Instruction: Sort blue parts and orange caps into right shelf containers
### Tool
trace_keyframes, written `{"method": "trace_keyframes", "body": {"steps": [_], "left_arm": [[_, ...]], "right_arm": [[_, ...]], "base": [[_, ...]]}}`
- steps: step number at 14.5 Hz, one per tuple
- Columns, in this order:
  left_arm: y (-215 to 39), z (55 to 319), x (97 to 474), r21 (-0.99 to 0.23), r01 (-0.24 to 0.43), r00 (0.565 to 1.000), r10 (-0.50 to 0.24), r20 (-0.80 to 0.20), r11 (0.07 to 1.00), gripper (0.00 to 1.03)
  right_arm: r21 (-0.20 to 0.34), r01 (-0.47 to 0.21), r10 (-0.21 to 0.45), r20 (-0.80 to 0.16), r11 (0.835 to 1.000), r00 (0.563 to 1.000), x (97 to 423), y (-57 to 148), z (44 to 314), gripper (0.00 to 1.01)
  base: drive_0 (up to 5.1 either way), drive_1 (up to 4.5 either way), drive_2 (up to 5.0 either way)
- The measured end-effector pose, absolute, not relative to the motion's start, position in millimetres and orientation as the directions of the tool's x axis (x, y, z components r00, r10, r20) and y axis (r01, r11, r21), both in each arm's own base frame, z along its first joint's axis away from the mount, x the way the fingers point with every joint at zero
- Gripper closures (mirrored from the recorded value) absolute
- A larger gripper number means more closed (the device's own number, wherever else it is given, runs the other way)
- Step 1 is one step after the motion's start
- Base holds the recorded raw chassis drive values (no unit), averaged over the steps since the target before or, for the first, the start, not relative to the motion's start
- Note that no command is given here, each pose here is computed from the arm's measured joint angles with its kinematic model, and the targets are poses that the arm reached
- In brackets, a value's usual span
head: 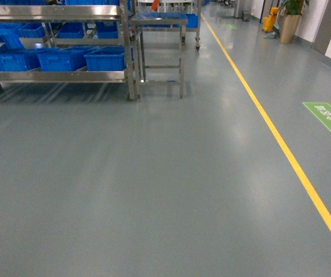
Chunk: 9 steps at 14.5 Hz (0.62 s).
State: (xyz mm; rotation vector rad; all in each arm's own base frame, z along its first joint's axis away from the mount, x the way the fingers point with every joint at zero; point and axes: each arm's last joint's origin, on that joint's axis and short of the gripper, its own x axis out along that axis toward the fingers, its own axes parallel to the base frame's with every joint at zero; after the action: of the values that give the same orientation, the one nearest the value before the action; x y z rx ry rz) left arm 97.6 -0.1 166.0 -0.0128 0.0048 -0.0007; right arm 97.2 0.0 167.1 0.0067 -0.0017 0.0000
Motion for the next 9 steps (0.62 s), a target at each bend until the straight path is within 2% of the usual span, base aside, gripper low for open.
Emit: {"method": "trace_keyframes", "body": {"steps": [9], "left_arm": [[-0.1, 166.0, 97.6, -0.012, 0.001, 1.000, -0.001, -0.004, 1.000, 0.61]], "right_arm": [[0.006, 0.000, 0.000, 0.002, 1.000, 1.000, 97.2, 0.0, 167.1, 0.55]], "base": [[-0.1, 4.19, -4.4]]}}
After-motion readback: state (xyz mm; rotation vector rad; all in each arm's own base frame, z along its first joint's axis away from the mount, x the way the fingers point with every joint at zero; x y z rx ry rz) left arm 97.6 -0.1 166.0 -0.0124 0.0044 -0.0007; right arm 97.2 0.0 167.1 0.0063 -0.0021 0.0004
